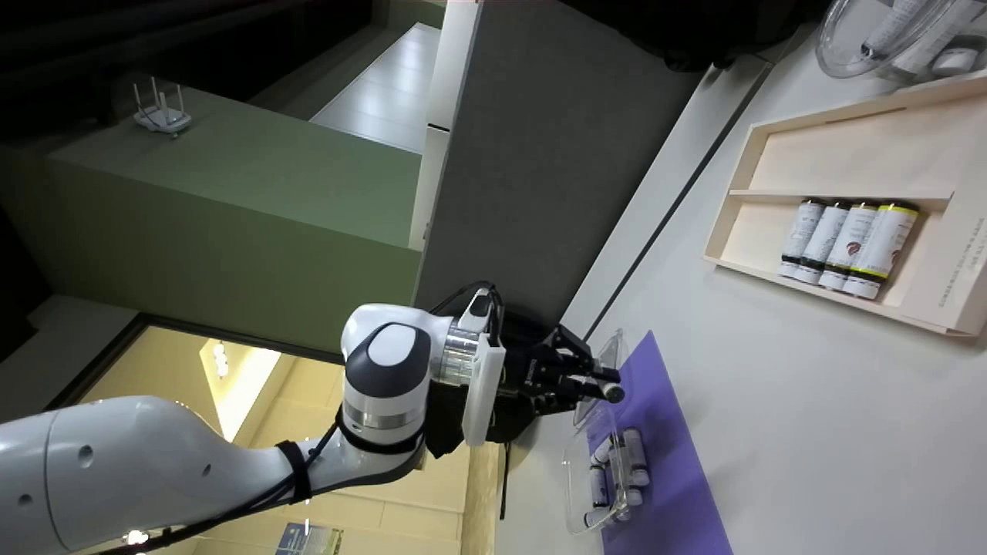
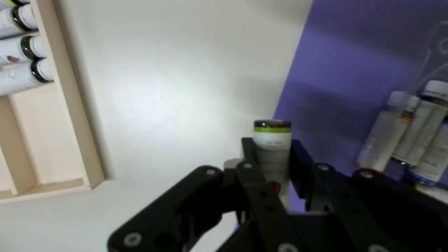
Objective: Pick up the bottle from the table and put it in the clear container
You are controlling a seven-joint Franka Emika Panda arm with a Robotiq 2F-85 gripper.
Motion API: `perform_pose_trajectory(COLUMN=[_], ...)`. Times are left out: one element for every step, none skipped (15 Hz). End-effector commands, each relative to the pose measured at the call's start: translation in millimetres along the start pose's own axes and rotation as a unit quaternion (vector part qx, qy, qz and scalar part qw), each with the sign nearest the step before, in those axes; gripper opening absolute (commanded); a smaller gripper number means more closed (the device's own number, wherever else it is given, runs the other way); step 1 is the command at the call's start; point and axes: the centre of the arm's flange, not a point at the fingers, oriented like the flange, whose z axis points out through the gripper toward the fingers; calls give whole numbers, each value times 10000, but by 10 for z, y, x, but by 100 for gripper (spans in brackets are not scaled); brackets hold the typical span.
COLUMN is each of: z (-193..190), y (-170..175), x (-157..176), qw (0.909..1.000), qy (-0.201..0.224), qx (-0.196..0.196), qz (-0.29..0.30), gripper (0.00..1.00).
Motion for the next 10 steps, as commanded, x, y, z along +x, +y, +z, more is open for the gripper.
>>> perform_pose_trajectory(z=[-153, -138, -111, -63, -24, 25, 57, 79, 77, 48], y=[-514, -681, -819, -936, -1032, -1101, -1152, -1183, -1198, -1192], x=[-125, -122, -122, -114, -107, -90, -77, -69, -66, -73], qw=[9969, 9950, 9932, 9913, 9891, 9866, 9853, 9842, 9831, 9829], qy=[142, 127, 77, 130, 162, 261, 355, 411, 456, 484], qx=[-5, 25, 43, 28, 44, 31, 36, 54, 72, 78], qz=[-776, -991, -1157, -1307, -1462, -1612, -1673, -1720, -1770, -1772], gripper=[7, 7, 7, 7, 7, 39, 54, 59, 66, 73])
